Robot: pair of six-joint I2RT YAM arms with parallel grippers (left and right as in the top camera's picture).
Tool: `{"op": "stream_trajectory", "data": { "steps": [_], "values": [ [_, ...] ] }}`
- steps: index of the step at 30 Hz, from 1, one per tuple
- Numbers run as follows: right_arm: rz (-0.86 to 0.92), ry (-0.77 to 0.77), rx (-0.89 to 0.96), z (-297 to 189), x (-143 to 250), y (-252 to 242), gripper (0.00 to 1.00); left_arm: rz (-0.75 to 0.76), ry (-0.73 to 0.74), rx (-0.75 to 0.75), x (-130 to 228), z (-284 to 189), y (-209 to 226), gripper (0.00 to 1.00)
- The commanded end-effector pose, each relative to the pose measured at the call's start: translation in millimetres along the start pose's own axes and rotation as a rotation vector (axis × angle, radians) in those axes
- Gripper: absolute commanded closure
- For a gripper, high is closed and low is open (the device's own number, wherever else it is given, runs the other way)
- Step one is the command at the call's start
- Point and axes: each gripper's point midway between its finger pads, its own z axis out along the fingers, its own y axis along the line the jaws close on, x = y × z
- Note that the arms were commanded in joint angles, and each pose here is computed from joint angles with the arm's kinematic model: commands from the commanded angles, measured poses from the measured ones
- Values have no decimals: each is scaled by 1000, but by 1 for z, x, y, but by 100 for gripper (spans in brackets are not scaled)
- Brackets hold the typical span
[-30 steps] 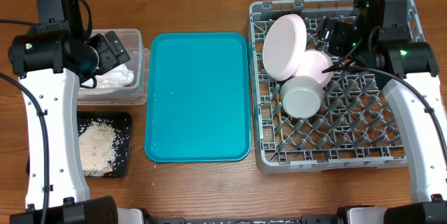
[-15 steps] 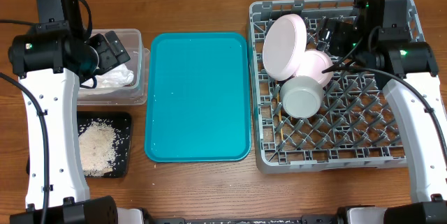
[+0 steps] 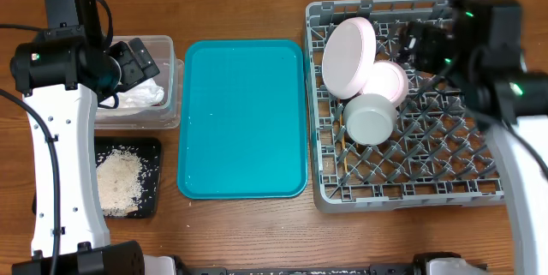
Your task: Sort waste into correct bins and load items into the dishwasher
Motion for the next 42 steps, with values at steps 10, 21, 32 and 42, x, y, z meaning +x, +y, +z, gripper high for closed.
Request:
{"op": "stream_trajectory", "data": {
  "steps": [10,21,32,42],
  "values": [
    [-60,-530,-198,-230,-19,30,0,1,-18,0,-5,-4,1,0],
    [-42,-630,-218,-261,70,-7,0,1,-18,0,-5,-4,1,0],
    [-53,-888,-366,-168,96,0,0,1,-18,0,-5,-4,1,0],
    [-70,-1042,-452,-119,125,-1,0,1,-18,0,-5,-4,1,0]
  ]
}}
